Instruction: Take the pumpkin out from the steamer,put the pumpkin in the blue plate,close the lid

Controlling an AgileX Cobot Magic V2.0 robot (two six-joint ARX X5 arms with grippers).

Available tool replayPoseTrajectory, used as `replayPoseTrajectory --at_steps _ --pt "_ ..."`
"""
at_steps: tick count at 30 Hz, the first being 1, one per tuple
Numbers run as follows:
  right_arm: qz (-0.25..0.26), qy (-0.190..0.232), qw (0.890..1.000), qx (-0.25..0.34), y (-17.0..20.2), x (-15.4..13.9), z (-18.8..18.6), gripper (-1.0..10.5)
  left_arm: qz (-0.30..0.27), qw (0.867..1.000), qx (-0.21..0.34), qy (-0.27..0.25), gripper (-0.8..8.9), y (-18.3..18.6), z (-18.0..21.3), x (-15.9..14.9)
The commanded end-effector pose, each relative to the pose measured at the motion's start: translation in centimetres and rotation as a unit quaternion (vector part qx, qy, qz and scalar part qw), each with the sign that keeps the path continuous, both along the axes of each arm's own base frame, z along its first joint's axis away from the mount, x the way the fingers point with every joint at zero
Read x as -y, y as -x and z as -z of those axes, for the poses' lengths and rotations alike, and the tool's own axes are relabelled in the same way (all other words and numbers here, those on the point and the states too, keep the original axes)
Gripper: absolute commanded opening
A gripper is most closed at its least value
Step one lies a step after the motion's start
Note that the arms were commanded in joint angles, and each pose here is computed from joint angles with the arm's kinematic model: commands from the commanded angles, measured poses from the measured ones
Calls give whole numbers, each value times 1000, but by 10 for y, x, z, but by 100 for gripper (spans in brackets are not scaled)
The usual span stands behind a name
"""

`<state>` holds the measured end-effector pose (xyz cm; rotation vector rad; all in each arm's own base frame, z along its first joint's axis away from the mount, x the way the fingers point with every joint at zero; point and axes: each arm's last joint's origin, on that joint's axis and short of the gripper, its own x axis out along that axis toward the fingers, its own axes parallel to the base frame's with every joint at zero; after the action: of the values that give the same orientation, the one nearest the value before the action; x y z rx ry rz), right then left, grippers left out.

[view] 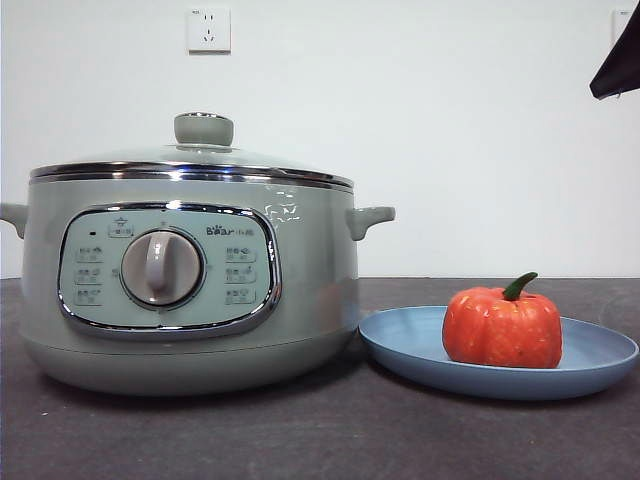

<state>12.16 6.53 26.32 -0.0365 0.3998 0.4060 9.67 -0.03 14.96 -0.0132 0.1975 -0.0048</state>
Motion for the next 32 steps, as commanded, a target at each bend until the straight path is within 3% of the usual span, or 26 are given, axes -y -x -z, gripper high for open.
replayPoseTrajectory --at_steps 1,25,32 --pt "2 -1 1000 -1 0 0 1 2 -3 1000 -8 12 -3 0 5 0" --pt "2 1 1000 -5 0 0 2 1 -5 1000 -7 12 -3 -1 5 0" --pt "16 44 998 37 10 14 0 1 -5 1000 -7 12 -3 -1 5 0"
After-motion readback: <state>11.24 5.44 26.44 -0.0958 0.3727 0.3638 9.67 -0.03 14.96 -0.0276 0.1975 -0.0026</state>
